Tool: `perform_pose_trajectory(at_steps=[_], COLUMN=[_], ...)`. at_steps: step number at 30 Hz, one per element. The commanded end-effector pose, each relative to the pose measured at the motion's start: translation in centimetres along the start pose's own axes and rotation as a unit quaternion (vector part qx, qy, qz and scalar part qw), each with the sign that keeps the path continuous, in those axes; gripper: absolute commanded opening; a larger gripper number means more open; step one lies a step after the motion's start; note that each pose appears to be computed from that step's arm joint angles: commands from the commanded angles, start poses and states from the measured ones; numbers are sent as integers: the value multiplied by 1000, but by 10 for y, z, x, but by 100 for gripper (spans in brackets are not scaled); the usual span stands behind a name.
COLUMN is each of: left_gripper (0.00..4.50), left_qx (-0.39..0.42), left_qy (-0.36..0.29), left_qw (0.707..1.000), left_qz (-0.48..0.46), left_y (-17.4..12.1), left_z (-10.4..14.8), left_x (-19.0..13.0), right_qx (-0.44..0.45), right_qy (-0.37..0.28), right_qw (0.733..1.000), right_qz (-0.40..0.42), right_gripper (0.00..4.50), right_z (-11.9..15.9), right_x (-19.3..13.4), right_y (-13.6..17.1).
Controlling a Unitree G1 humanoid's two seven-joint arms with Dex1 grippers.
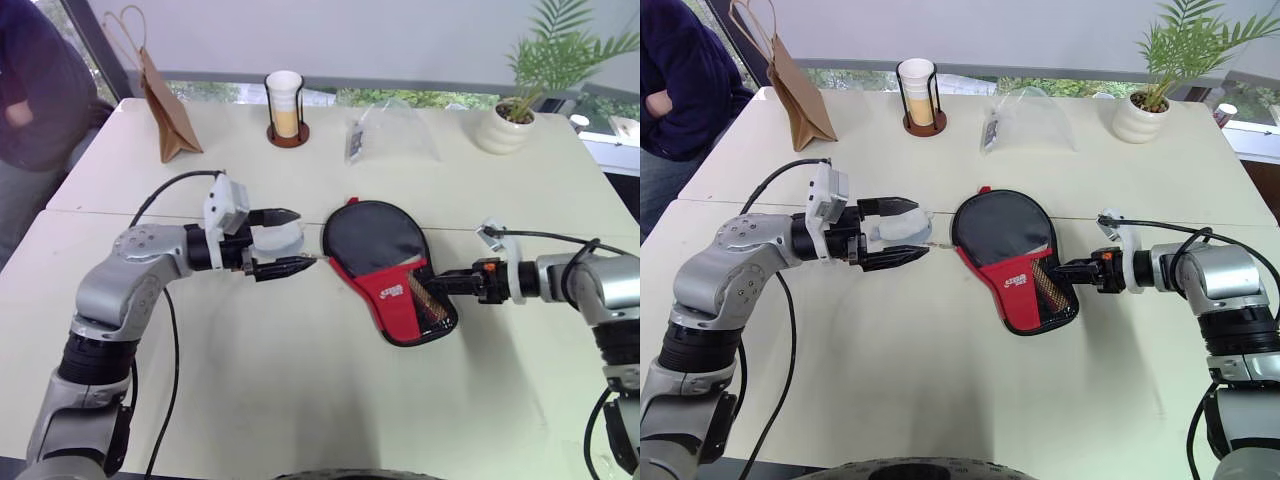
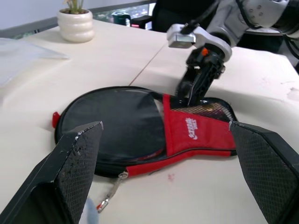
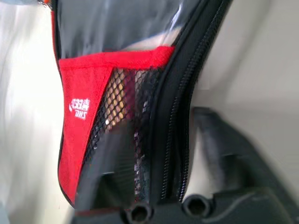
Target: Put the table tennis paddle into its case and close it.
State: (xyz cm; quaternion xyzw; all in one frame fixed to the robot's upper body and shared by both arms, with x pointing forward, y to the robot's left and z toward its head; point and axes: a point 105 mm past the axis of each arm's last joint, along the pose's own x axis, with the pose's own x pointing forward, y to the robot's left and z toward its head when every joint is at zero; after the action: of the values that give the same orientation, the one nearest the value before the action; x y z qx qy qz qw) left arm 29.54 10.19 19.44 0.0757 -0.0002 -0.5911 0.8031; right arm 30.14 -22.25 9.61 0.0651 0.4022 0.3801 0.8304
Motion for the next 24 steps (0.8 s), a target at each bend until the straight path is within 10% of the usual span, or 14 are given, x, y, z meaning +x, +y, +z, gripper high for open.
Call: perform_pose_trajectory(at_steps=[1,24], left_gripper=[450,450], left_qx=[19,4], left_qy=[-19,-32], left_qw=[1000,999], left_qz=[9,7], left_y=[1,-2], left_z=[10,3], left_x=[-3,6], right_qx=[29,93], right_qy=[40,35], right_qw=[999,995], right_qz=[5,-27], right_gripper=[16,3], right_z=[-24,-84], right_x=[10,-6], right_y=[7,71])
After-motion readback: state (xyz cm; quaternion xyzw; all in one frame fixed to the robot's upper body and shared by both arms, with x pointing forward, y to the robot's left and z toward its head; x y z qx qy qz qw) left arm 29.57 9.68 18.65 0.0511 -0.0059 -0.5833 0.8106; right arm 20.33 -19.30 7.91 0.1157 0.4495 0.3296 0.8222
